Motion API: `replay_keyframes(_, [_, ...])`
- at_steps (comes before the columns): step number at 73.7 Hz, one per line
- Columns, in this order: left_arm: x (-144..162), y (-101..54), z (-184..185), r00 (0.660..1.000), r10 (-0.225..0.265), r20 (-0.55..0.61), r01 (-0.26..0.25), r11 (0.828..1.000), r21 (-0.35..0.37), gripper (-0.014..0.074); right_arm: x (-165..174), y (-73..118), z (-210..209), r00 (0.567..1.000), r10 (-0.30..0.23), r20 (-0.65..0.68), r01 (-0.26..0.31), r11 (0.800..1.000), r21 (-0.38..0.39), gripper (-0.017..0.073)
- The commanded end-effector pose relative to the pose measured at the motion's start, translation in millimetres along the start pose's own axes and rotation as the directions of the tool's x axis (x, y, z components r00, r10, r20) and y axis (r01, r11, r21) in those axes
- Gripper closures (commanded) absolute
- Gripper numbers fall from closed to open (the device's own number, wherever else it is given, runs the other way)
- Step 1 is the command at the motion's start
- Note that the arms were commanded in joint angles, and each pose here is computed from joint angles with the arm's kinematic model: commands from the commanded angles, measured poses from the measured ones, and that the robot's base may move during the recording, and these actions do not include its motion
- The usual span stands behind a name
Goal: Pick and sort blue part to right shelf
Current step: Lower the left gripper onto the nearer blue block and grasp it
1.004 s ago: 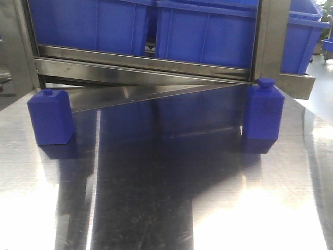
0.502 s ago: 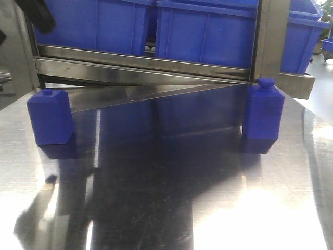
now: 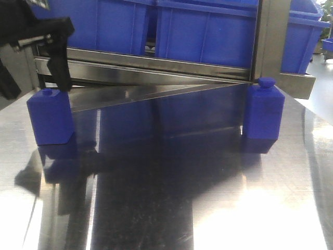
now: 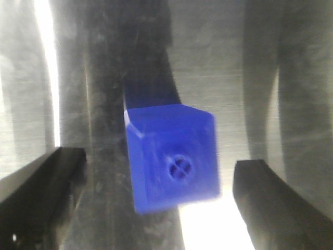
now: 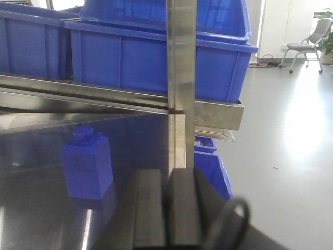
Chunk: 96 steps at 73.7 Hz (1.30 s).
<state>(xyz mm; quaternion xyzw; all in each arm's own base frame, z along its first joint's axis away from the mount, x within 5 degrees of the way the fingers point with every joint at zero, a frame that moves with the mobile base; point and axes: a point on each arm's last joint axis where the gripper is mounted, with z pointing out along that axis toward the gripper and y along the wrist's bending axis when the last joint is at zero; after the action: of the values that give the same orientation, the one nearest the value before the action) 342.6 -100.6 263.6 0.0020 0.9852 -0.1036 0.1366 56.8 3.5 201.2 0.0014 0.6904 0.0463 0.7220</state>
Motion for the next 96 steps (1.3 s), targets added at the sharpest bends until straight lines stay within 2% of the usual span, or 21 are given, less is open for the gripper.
replay_keyframes(1, [-9, -7.3, -11, 0.997, -0.006, 0.080, 0.004, 1.000, 0.030, -0.0025, -17, 1.4, -3, 0.991, -0.006, 0.135, 0.008, 1.000, -0.010, 0.0504])
replay_keyframes(21, [-13, -4.1, 20, 1.000, -0.016, 0.022, 0.016, 1.000, 0.011, -0.0003, -17, 1.4, -3, 0.991, -0.006, 0.135, 0.008, 1.000, -0.010, 0.0504])
replay_keyframes(27, [-12, -3.5, 23, 1.000, -0.017, 0.005, 0.017, 1.000, 0.007, 0.0052, -17, 1.4, -3, 0.991, -0.006, 0.135, 0.008, 1.000, -0.010, 0.0504])
replay_keyframes(43, [-11, -3.4, 23, 1.000, -0.018, -0.012, 0.018, 1.000, 0.005, 0.0280, -17, 1.4, -3, 0.991, -0.006, 0.135, 0.008, 1.000, -0.010, 0.0504])
replay_keyframes(47, [-10, -3.1, 23, 1.000, -0.010, -0.019, 0.010, 1.000, 0.002, 0.0313, -17, 1.4, -3, 0.991, -0.006, 0.135, 0.008, 1.000, -0.010, 0.0504])
replay_keyframes(65, [-13, -3.1, 8, 0.998, 0.023, -0.051, -0.025, 0.999, -0.036, 0.0321, -18, 1.5, -3, 0.990, -0.006, 0.142, 0.008, 1.000, -0.011, 0.0504])
replay_keyframes(67, [-13, -3.9, 3, 0.998, 0.039, -0.045, -0.040, 0.999, -0.034, 0.0321, -17, 1.4, -3, 0.991, -0.006, 0.137, 0.008, 1.000, -0.010, 0.0504])
replay_keyframes(78, [-7, -7.9, -39, 0.988, 0.142, 0.065, -0.139, 0.989, -0.042, 0.0321, -13, 0.9, -3, 0.996, -0.008, 0.085, 0.009, 1.000, -0.004, 0.0504])
replay_keyframes(85, [6, -6.2, -69, 0.968, 0.182, 0.175, -0.171, 0.982, -0.075, 0.0321, -11, 0.7, -3, 0.998, -0.008, 0.070, 0.009, 1.000, -0.003, 0.0504])
replay_keyframes(91, [23, -3.4, -96, 0.932, 0.194, 0.307, -0.181, 0.981, -0.072, 0.0322, -11, 0.7, -3, 0.998, -0.008, 0.070, 0.009, 1.000, -0.003, 0.0504])
replay_keyframes(96, [44, 0.5, -118, 0.885, 0.198, 0.421, -0.188, 0.980, -0.065, 0.0322, -13, 0.9, -3, 0.996, -0.007, 0.085, 0.008, 1.000, -0.004, 0.0504])
